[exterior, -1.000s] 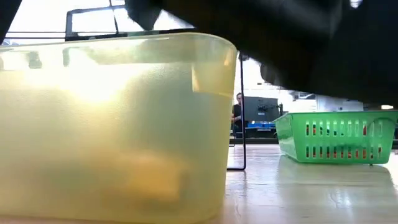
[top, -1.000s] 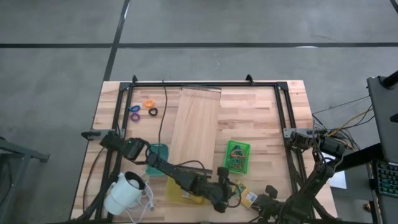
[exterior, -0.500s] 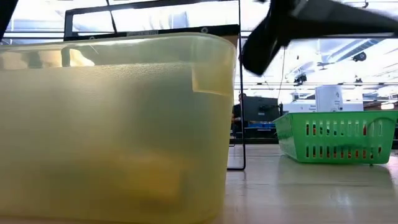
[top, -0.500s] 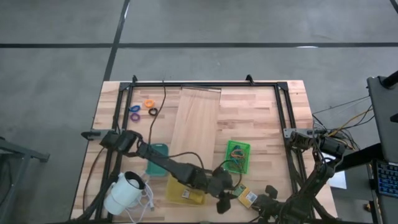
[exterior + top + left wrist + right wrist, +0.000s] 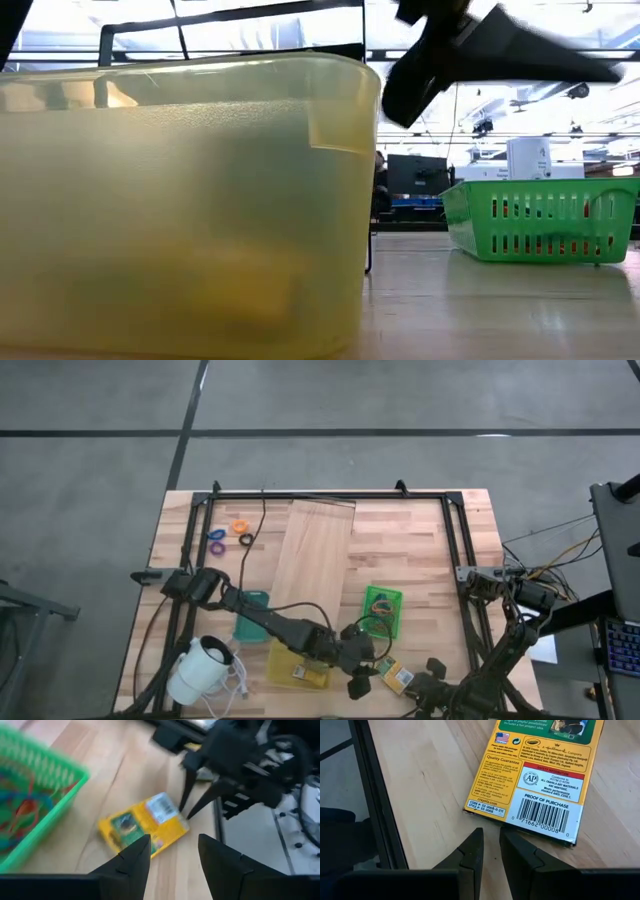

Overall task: Pick & Place Office Desk Supplies
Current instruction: Put the large yellow crayon box into the yellow bin

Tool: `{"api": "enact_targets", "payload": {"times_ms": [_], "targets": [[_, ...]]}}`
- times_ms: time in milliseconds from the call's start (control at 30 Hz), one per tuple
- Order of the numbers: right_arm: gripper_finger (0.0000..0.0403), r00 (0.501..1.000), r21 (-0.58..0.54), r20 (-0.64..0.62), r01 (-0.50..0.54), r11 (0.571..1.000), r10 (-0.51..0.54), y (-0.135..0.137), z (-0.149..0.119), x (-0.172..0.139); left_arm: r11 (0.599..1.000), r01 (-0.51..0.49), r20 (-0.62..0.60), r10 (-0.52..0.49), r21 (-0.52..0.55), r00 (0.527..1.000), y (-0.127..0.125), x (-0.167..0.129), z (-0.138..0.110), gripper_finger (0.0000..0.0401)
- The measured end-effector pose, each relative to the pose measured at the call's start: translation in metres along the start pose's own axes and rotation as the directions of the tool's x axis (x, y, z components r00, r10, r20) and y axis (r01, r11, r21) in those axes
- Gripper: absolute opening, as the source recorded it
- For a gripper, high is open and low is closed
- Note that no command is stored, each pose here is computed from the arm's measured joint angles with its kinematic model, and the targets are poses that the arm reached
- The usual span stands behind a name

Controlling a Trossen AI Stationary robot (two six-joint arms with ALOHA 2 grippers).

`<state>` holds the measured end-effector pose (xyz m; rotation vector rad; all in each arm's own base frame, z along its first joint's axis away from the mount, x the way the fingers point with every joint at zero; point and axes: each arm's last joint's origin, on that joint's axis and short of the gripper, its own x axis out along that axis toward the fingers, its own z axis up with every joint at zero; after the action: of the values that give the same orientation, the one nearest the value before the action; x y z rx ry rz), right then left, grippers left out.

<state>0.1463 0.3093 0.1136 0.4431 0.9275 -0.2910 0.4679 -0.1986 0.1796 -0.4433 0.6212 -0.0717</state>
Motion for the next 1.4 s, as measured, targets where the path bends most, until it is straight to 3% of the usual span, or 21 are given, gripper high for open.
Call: {"api": "enact_targets", "payload": {"times_ms": [100, 200, 367, 433, 533, 667, 733, 1033, 1233, 1400], "targets": [[0.0063, 1.0, 0.001, 0.0, 0.0, 1.0, 0.0, 0.0, 0.0, 0.0, 0.987, 0.039, 0.059, -0.049, 0.155, 0.997, -0.007, -0.001, 0.004, 0.017], [0.0063, 1.0, 0.002, -0.004, -0.006, 1.0, 0.006, 0.002, 0.0, -0.002, 0.937, 0.051, 0.078, -0.083, 0.345, 0.993, -0.015, -0.002, 0.003, 0.017], [0.0063, 0.997, 0.031, 0.032, -0.067, 0.997, 0.066, 0.013, 0.005, -0.025, 0.76, 0.04, 0.055, -0.099, 0.649, 0.994, -0.024, -0.004, -0.006, 0.017], [0.0063, 0.986, -0.003, 0.128, -0.103, 0.995, 0.103, 0.017, 0.007, -0.034, 0.727, 0.035, 0.051, -0.096, 0.686, 0.994, -0.024, -0.004, -0.008, 0.017], [0.0063, 0.968, -0.052, 0.224, -0.1, 0.994, 0.109, 0.017, 0.008, -0.037, 0.77, 0.041, 0.046, -0.091, 0.637, 0.995, -0.02, -0.002, -0.013, 0.017], [0.0063, 0.97, -0.057, 0.229, -0.071, 0.996, 0.082, 0.013, 0.012, -0.03, 0.912, 0.056, 0.092, -0.102, 0.407, 0.991, -0.012, 0.001, -0.005, 0.017], [0.0063, 0.976, -0.053, 0.208, -0.05, 0.997, 0.06, 0.011, 0.014, -0.024, 0.948, 0.058, 0.103, -0.094, 0.312, 0.99, -0.006, 0.004, -0.002, 0.017], [0.0063, 0.983, -0.058, 0.182, 0.031, 0.998, -0.02, 0.002, 0.012, 0.001, 0.934, 0.049, 0.066, -0.077, 0.353, 0.995, 0.005, 0.016, -0.018, 0.017], [0.0063, 0.962, -0.008, 0.258, 0.093, 0.996, -0.088, -0.007, 0.018, 0.003, 0.928, 0.06, 0.102, -0.105, 0.368, 0.989, 0.01, 0.018, -0.027, 0.017], [0.0063, 0.972, 0.074, 0.114, 0.2, 0.977, -0.207, -0.018, 0.034, 0.019, 0.928, 0.056, 0.096, -0.098, 0.369, 0.991, 0.011, 0.019, -0.028, 0.017]]}}
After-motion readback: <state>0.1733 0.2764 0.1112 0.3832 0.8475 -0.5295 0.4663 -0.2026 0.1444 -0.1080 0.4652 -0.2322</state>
